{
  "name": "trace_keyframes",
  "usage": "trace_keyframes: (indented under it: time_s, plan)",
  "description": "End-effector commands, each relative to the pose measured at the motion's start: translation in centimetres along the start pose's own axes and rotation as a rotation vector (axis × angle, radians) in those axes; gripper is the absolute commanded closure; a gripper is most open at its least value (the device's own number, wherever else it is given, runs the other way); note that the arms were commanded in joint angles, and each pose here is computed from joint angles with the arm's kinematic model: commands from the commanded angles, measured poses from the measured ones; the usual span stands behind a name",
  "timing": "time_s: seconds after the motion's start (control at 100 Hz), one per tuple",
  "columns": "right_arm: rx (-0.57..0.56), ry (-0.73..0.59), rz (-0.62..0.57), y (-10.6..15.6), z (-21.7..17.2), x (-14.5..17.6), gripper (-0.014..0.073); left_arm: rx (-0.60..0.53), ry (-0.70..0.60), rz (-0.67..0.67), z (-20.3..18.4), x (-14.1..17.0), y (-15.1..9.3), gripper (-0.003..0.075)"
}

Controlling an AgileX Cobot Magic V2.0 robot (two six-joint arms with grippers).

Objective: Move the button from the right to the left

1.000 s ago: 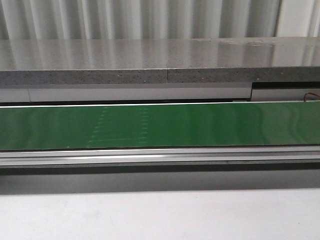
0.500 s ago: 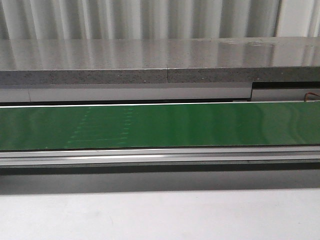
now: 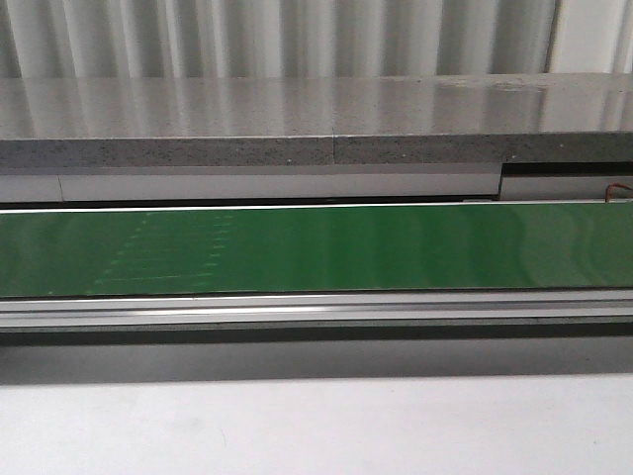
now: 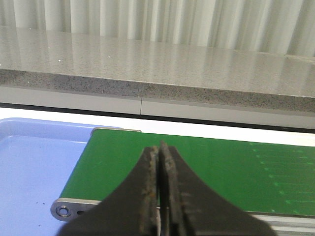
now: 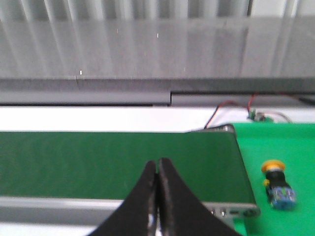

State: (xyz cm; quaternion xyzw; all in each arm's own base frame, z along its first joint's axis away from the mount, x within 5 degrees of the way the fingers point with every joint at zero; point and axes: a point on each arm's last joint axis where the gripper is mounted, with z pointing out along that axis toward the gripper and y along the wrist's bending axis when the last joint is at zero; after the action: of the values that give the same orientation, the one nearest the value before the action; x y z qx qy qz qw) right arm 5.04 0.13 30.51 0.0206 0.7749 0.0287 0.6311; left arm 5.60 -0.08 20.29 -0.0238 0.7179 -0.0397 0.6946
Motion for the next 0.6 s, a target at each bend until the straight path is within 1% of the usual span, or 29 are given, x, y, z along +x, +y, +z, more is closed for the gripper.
trace_keyframes:
  time_s: [0.0, 0.05, 0.12, 0.22, 0.37, 0.46, 0.53, 0.59]
  plan:
    - [0.01, 0.113, 0.0, 0.2, 0.3, -3.5, 0.0662, 0.026, -0.082, -0.004, -0.1, 0.0, -0.1, 0.074]
    - [0.015, 0.214, 0.0, 0.3, 0.9, -4.7, 0.0662, 0.026, -0.082, -0.004, -0.1, 0.0, -0.1, 0.074]
    - [0.016, 0.284, 0.003, 0.5, 1.7, -6.5, 0.0662, 0.026, -0.082, -0.004, -0.1, 0.0, -0.1, 0.074]
    - [0.006, 0.312, 0.016, 0.7, 2.8, -8.5, 0.0662, 0.026, -0.082, -0.004, -0.1, 0.0, -0.1, 0.074]
    - [0.008, 0.345, 0.019, 0.7, 4.9, -8.9, 0.0662, 0.026, -0.082, -0.004, -0.1, 0.0, -0.1, 0.074]
    - [0.004, 0.399, 0.029, 0.8, 5.8, -8.5, 0.0648, 0.026, -0.082, -0.004, -0.1, 0.0, -0.1, 0.074]
    - [0.005, 0.444, 0.031, 0.8, 6.2, -8.1, 0.0575, 0.026, -0.082, -0.004, -0.1, 0.0, -0.1, 0.074]
    - [0.007, 0.475, 0.031, 0.8, 6.3, -7.9, 0.045, 0.026, -0.082, -0.004, -0.1, 0.0, -0.1, 0.074]
